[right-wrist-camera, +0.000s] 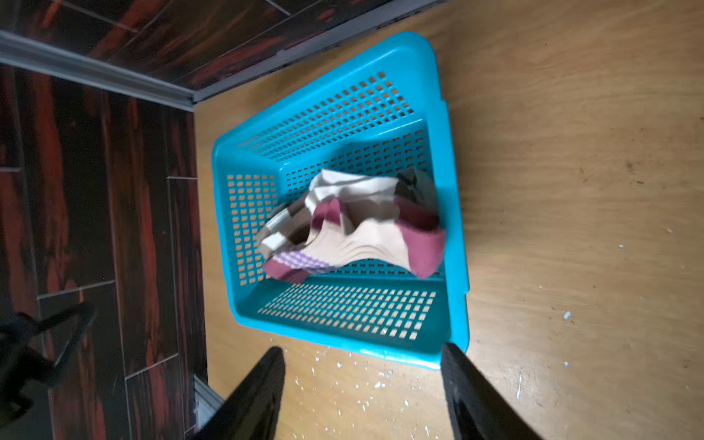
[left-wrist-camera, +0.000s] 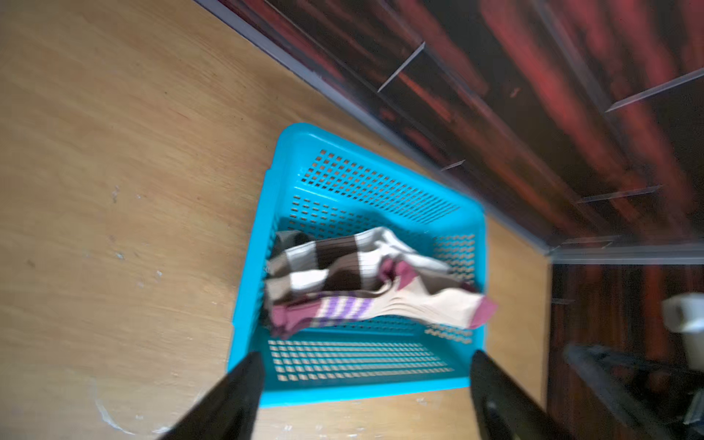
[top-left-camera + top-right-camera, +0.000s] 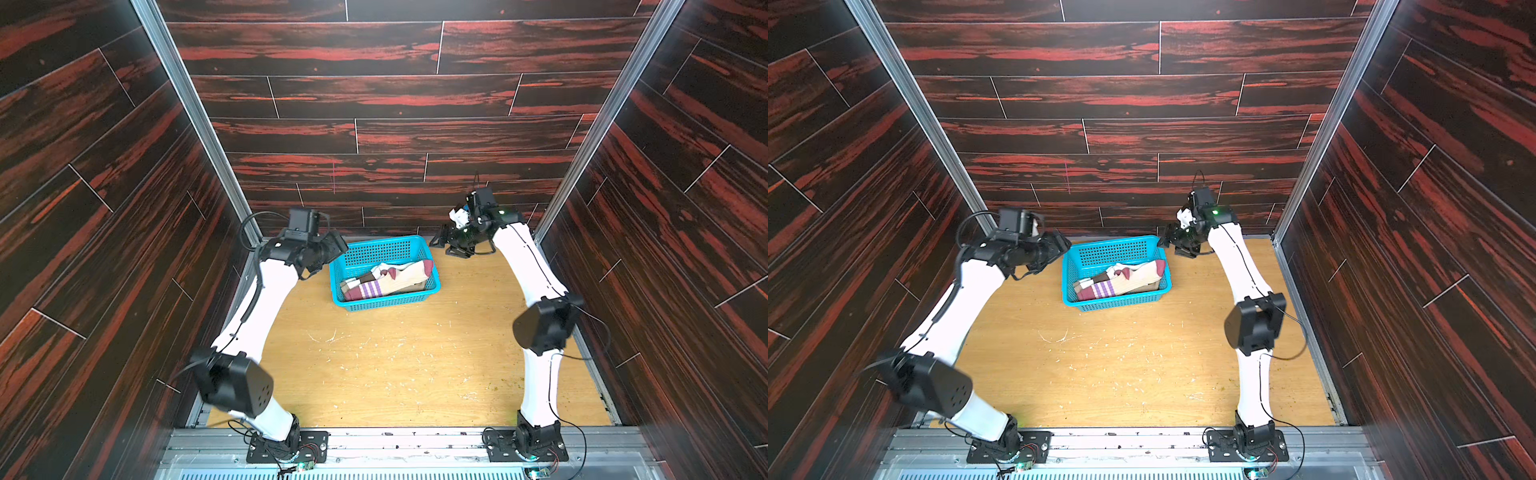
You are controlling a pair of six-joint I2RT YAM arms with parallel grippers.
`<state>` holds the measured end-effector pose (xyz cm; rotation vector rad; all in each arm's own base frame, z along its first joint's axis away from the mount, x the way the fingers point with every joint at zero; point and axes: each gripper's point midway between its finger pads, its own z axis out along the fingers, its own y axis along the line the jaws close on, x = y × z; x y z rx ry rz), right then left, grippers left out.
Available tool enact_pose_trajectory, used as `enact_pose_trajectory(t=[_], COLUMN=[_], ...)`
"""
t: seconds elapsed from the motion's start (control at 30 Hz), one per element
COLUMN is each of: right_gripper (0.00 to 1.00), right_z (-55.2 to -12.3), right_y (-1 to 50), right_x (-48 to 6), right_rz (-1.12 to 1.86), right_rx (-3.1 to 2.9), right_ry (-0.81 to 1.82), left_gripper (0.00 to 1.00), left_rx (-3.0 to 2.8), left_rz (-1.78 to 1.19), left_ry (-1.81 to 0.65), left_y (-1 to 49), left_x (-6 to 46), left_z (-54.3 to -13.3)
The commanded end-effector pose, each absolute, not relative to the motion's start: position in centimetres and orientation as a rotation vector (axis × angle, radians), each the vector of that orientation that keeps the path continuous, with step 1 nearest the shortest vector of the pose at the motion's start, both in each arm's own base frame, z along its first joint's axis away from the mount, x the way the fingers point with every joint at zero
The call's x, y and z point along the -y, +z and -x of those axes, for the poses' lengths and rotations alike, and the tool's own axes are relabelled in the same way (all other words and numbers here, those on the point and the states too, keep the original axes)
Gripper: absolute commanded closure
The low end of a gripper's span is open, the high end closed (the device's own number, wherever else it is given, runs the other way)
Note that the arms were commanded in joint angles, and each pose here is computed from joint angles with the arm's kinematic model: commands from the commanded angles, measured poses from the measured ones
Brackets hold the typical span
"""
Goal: Place the socks together as a pair
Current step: Reset both arms
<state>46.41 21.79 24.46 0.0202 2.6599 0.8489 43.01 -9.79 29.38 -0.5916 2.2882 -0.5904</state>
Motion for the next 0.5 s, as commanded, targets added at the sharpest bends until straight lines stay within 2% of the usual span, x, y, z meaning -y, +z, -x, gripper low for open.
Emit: enact_pose_trajectory(t=[0.0,0.07,0.17,0.2,0.33,0.47], right_gripper=[0.40,0.43,0.35,0.33,0.23,0.15], right_z=[-44.8,-43.7,-41.9,-41.4,-39.7,-38.6], right_y=[24.3,24.1,26.0,26.3,25.8,22.9], right_x=[-22.6,-22.9,-23.0,-22.3,-17.4,-11.3], right_rz=[0.073,0.098,0.171,0.185,0.176,0.087], right_rx=[-2.657,-2.650,-2.523,-2.482,-2.388,-2.327], right_ry=[0.940,0.957,0.983,0.938,0.646,0.382], left_gripper=[0.08,0.07,0.03,0.00,0.00,0.00], left_rx=[-2.237,-2.211,-2.132,-2.097,-2.019,-1.984], left_rz=[0.554,0.521,0.468,0.462,0.520,0.605], left_ry=[-0.596,-0.582,-0.541,-0.519,-0.367,-0.127], left_y=[31.3,32.2,33.7,33.9,32.2,27.5], left_x=[8.8,8.4,7.3,6.7,3.5,-0.4], left_z=[-40.8,-39.4,-36.9,-36.0,-32.4,-30.4])
